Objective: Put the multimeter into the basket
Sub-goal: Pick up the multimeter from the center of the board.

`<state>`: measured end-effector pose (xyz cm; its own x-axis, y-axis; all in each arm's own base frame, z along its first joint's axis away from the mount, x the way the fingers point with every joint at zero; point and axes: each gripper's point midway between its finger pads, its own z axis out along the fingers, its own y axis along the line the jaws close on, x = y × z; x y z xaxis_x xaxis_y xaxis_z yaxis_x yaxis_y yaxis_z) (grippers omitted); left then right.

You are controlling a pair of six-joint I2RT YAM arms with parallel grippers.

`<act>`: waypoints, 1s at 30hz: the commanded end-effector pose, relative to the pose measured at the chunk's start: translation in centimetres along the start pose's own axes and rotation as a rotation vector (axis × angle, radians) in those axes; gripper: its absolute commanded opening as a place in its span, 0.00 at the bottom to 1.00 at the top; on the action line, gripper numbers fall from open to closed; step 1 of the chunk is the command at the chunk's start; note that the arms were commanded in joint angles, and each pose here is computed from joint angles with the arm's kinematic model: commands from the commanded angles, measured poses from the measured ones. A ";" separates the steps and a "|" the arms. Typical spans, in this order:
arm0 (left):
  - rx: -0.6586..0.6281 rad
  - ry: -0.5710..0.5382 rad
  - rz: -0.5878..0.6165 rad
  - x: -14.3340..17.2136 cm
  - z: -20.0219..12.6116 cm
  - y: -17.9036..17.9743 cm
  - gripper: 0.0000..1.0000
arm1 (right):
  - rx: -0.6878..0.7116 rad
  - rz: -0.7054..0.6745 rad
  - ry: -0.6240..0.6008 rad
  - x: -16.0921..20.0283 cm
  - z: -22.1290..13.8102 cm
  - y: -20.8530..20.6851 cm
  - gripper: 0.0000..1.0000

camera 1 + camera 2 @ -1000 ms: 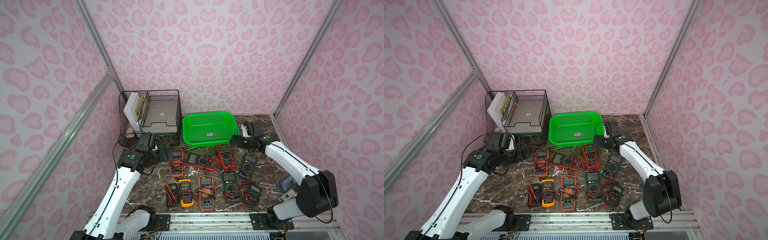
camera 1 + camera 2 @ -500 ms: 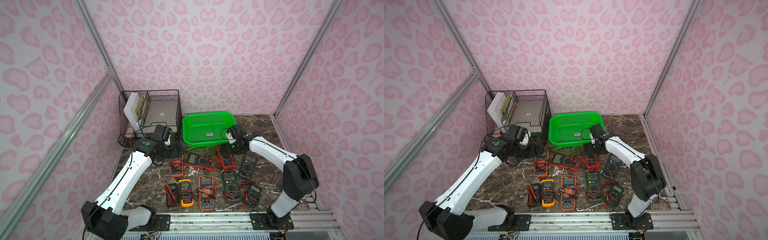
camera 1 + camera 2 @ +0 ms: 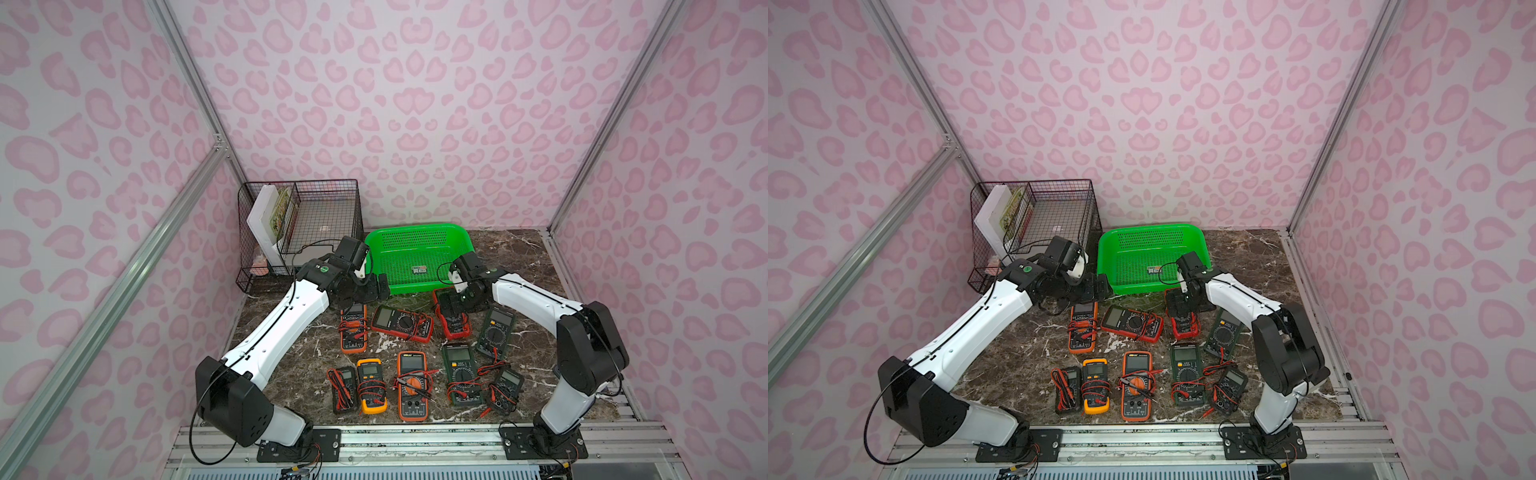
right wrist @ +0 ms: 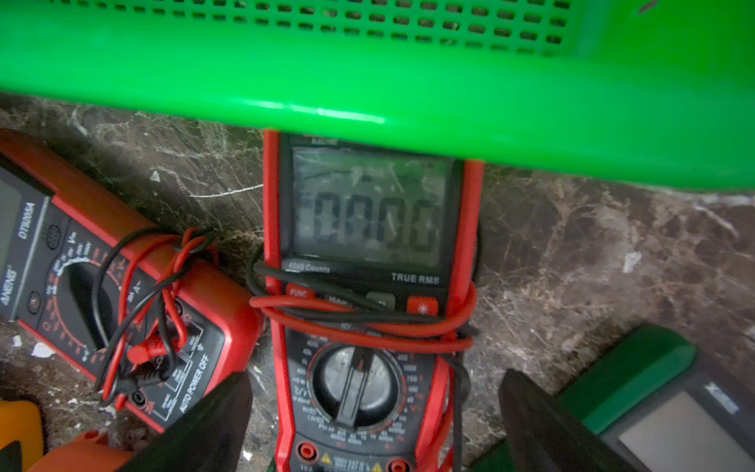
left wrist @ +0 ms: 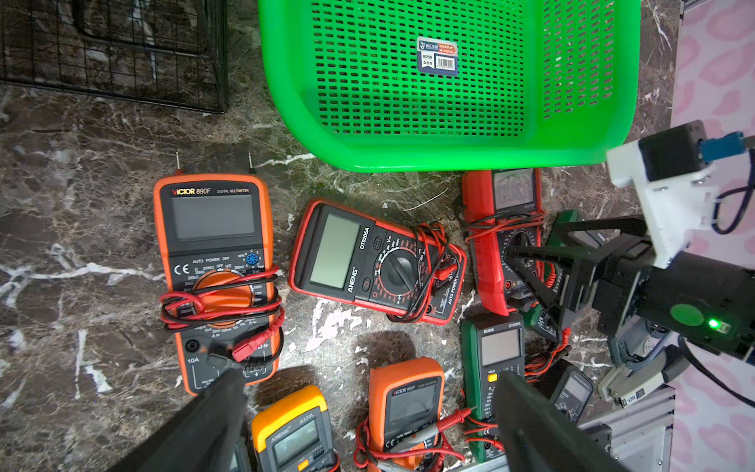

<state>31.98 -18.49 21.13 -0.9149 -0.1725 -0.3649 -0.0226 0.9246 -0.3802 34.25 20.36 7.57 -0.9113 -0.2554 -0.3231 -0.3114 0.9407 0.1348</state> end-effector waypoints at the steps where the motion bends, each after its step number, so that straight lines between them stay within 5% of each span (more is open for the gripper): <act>1: 0.019 -0.014 -0.002 -0.6 0.2 -0.6 0.99 | -0.003 -0.025 0.008 0.2 0.6 0.1 1.00; 12: 0.012 0.016 -0.003 -0.9 1.6 -0.9 0.99 | -0.011 -0.027 0.060 0.8 3.3 0.1 0.96; 30: 0.026 0.019 0.006 -1.4 1.9 -1.5 0.99 | -0.045 -0.016 0.001 0.4 0.0 1.3 0.46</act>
<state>34.04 -20.07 20.53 -0.9213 -0.1646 -0.3522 -0.0131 0.9185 -0.3952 33.59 21.20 6.67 -0.9084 -0.2820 -0.3088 -0.3407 0.9273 0.1551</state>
